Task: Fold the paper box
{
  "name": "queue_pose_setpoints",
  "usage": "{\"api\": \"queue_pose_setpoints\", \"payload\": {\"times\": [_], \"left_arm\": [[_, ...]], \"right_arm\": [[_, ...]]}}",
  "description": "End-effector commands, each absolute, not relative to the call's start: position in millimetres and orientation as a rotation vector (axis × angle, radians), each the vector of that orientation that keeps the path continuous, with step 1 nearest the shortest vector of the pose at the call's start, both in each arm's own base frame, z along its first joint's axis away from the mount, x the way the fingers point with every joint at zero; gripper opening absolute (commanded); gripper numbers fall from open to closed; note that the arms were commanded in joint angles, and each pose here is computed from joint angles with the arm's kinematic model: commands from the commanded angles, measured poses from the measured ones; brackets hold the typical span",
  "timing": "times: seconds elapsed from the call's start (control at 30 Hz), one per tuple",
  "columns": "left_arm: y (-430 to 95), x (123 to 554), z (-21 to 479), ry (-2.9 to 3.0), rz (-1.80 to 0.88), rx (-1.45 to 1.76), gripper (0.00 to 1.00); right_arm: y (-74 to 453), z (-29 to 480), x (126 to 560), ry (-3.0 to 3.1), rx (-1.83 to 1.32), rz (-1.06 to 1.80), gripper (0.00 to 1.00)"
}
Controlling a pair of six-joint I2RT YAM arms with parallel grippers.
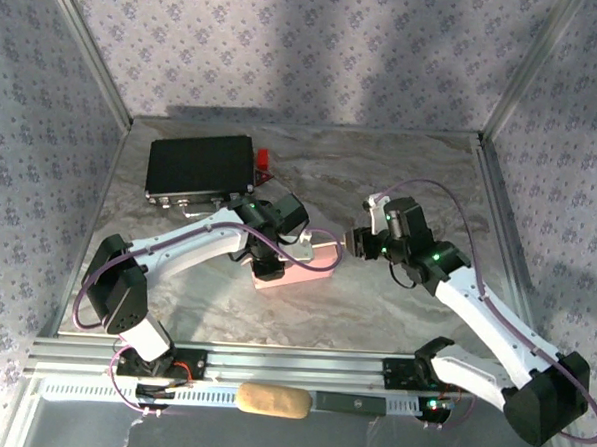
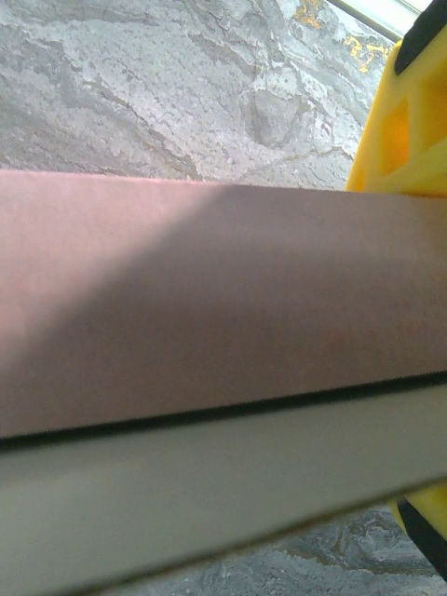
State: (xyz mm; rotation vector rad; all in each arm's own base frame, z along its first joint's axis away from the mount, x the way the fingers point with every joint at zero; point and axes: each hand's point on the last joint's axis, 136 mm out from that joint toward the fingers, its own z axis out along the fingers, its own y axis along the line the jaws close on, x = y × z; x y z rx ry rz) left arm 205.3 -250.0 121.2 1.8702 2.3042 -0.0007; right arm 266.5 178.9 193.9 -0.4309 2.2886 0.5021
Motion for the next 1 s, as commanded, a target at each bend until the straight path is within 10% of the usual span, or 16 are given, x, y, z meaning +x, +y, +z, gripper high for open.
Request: {"api": "queue_pose_setpoints", "payload": {"times": [0.0, 0.97], "left_arm": [[-248, 205, 118, 2.293, -0.001, 1.898, 0.38], [-249, 207, 114, 2.294, -0.021, 1.921, 0.39]], "right_arm": [[182, 189, 262, 2.319, -0.469, 0.517, 0.46], [214, 188, 248, 2.294, -0.676, 0.581, 0.42]]}}
